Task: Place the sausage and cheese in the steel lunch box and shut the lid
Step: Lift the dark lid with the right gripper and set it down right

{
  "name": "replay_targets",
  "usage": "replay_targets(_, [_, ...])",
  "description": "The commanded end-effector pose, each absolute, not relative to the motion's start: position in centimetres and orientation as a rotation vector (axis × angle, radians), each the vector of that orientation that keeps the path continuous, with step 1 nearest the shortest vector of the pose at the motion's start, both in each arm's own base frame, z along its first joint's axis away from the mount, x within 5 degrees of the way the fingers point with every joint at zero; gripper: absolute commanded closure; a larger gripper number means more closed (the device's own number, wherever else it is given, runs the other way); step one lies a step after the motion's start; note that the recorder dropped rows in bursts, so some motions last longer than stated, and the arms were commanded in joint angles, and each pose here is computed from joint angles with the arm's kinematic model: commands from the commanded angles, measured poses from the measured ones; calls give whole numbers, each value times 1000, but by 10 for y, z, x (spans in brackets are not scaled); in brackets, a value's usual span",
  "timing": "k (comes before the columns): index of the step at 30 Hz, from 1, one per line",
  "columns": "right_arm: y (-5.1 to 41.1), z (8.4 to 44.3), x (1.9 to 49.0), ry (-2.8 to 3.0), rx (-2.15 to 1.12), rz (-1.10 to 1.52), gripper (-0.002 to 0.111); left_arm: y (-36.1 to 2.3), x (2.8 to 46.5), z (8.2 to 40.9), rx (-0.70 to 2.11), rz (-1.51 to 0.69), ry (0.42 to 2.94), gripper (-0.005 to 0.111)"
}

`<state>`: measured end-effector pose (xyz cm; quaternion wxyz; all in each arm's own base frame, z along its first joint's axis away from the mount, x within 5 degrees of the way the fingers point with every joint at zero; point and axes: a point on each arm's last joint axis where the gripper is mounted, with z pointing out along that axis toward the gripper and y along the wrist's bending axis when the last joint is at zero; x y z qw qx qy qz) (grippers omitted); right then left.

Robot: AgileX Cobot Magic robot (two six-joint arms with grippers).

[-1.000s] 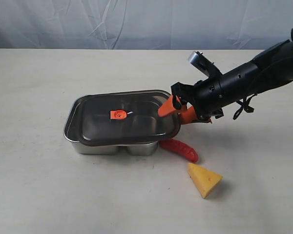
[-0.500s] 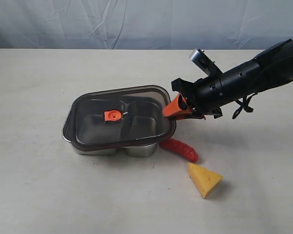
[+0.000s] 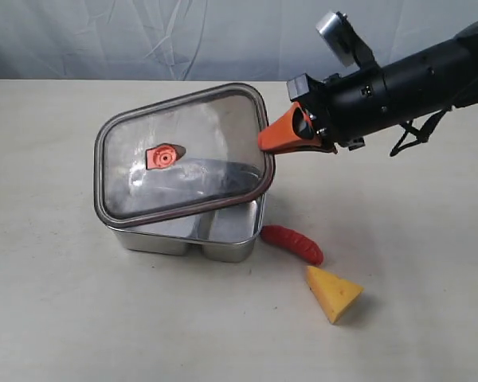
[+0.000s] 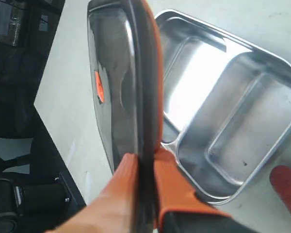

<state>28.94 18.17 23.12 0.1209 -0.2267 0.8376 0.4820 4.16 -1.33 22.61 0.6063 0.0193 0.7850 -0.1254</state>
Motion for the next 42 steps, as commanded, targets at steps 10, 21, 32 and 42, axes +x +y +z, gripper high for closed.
replay_targets(10, [128, 342, 256, 2002, -864, 480, 109, -13, 42, 226, 41, -285, 1803, 107])
replay_targets(21, [68, 333, 238, 2139, -1216, -499, 109, -13, 42, 226, 41, -285, 1803, 107])
replay_targets(32, [84, 227, 198, 2225, -1680, -526, 109, -13, 42, 226, 41, -285, 1803, 107])
replay_targets(42, [106, 191, 194, 2567, -1435, -132, 101, -13, 42, 226, 41, -285, 1803, 107])
